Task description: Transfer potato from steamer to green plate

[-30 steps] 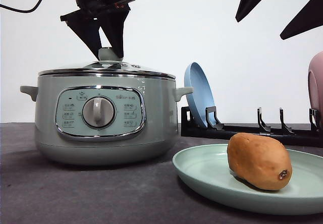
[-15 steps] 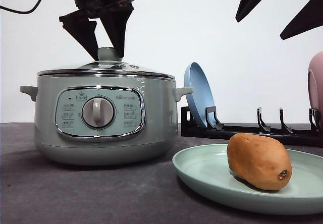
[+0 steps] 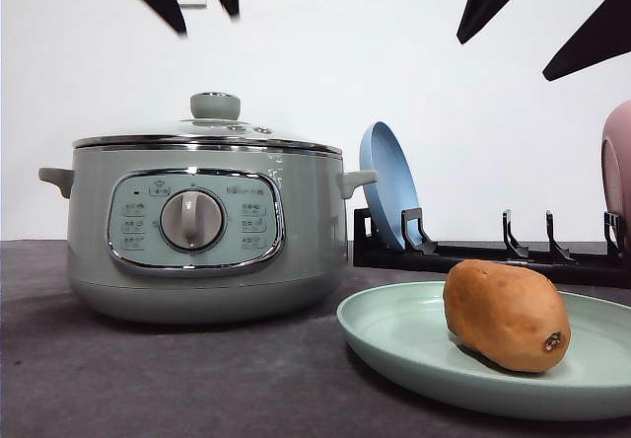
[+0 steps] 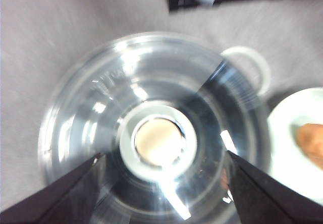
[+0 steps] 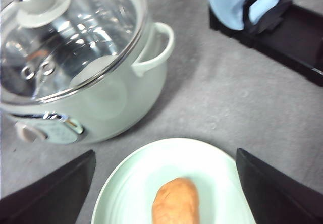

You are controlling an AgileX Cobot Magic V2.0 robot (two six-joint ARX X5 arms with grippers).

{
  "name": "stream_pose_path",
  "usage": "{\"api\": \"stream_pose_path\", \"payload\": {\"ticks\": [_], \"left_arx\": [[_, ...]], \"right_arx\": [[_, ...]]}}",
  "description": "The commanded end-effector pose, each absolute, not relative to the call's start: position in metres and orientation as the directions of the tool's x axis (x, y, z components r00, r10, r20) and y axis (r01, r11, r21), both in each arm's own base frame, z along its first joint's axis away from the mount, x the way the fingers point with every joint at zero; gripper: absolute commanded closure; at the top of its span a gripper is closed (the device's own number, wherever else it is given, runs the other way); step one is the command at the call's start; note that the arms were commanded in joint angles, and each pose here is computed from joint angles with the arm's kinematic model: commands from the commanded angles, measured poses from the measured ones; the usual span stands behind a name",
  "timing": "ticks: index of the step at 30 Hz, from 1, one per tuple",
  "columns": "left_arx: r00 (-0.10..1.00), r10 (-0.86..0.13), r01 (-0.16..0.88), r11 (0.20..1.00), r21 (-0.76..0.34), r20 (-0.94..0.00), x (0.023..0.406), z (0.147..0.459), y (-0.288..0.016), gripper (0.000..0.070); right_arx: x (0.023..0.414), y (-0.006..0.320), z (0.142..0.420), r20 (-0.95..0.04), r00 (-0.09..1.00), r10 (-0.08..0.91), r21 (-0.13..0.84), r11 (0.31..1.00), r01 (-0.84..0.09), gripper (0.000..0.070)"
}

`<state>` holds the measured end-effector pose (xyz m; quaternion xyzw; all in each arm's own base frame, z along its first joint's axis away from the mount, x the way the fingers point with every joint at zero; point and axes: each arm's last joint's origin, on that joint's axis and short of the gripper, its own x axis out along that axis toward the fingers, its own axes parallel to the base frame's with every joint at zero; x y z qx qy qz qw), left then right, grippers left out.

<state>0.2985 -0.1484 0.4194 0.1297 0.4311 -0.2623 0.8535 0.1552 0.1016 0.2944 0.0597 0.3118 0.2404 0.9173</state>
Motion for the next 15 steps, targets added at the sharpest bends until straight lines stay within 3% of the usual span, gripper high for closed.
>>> {"api": "stream_pose_path", "payload": {"ticks": [1,15], "left_arx": [[0.491,-0.364,0.57,0.821,-0.024,-0.792,0.292,0.429,-0.148,0.0232],[0.337,-0.54,0.664,0.717,-0.212,-0.771,0.236,0.457,-0.128,0.0232]], "right_arx": [[0.155,0.103,0.299,-0.534,0.684,0.497,0.259,0.866,-0.427,0.0139],[0.146,0.105,0.292,-0.591,0.491,0.641,0.38,0.757,-0.531,0.014]]}}
